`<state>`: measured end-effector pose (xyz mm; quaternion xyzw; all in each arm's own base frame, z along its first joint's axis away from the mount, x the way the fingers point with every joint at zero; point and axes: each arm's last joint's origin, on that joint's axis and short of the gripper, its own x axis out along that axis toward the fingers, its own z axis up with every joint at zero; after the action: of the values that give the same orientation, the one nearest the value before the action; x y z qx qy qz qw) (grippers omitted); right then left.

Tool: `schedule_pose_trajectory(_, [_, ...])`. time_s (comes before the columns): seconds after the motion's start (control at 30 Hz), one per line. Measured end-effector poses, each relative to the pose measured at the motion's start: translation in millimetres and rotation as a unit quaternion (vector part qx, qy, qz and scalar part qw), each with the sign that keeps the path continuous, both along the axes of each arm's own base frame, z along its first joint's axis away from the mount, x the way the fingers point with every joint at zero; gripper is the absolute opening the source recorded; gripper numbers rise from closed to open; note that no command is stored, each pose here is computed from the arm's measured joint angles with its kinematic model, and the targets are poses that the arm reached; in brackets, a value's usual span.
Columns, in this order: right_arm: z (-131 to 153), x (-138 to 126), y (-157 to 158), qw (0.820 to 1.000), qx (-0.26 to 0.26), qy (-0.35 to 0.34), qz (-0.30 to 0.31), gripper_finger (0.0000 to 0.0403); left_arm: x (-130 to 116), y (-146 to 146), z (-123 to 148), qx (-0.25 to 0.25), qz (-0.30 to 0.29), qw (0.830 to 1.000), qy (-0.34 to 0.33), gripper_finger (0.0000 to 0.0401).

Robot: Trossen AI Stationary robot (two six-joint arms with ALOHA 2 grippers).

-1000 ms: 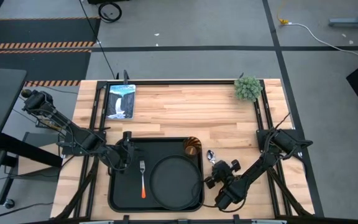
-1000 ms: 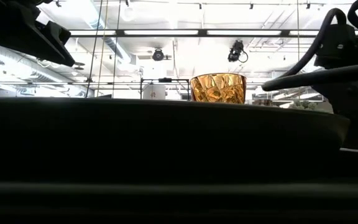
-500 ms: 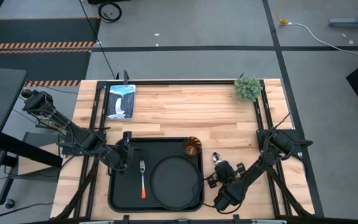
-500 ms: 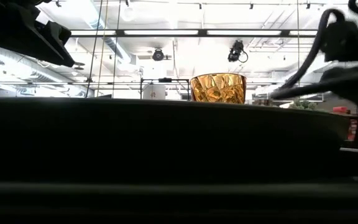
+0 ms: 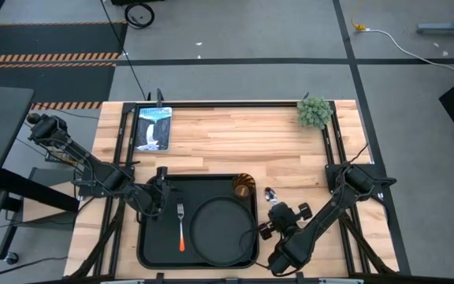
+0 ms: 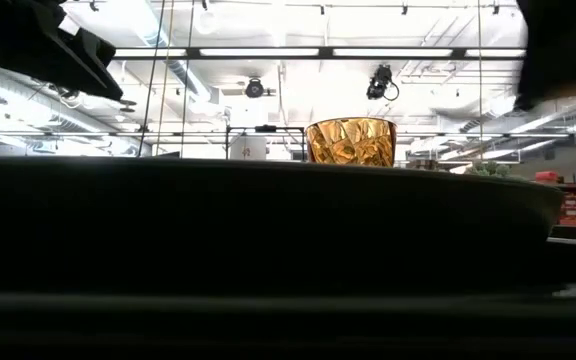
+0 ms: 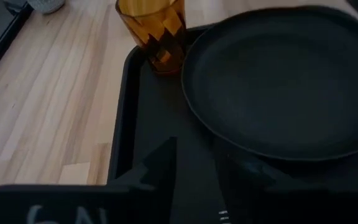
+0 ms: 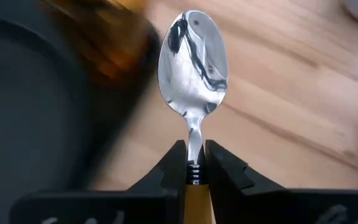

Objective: Pick and place plate/cup/fork/spoon on tray
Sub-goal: Put the yellow spoon to the left of the orange fork on the black tray

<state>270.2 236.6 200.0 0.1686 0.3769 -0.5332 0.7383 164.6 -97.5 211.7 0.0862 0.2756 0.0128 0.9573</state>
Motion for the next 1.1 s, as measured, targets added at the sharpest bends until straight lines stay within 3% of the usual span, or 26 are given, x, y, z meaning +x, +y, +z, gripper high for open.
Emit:
schedule_pose_trajectory(0.17, [28, 16, 1, 0.994, -0.047, -0.062, 0.079, 0.0051, 3, -2, 5, -0.020, 0.000, 0.999, -0.028, 0.0117])
schedule_pose_trajectory(0.43, [52, 46, -7, 0.975, -0.117, -0.083, 0.167, 0.0051, 9, -7, 18, -0.096, 0.014, 0.991, -0.094, 0.0117])
schedule_pose_trajectory(0.67, [59, 93, -20, 0.961, -0.098, -0.079, 0.248, 0.0051, 11, -11, 22, -0.160, -0.011, 0.982, -0.101, 0.0140])
schedule_pose_trajectory(0.9, [74, 141, -31, 0.911, -0.065, -0.119, 0.390, 0.0051, 6, -16, 16, -0.209, -0.094, 0.973, -0.028, 0.0145])
schedule_pose_trajectory(1.0, [80, 155, -38, 0.886, -0.049, -0.149, 0.435, 0.0051, 1, -17, 10, -0.233, -0.097, 0.968, 0.016, 0.0143])
schedule_pose_trajectory(1.1, [84, 165, -49, 0.877, -0.043, -0.168, 0.448, 0.0051, -2, -19, 7, -0.242, -0.084, 0.966, 0.035, 0.0142])
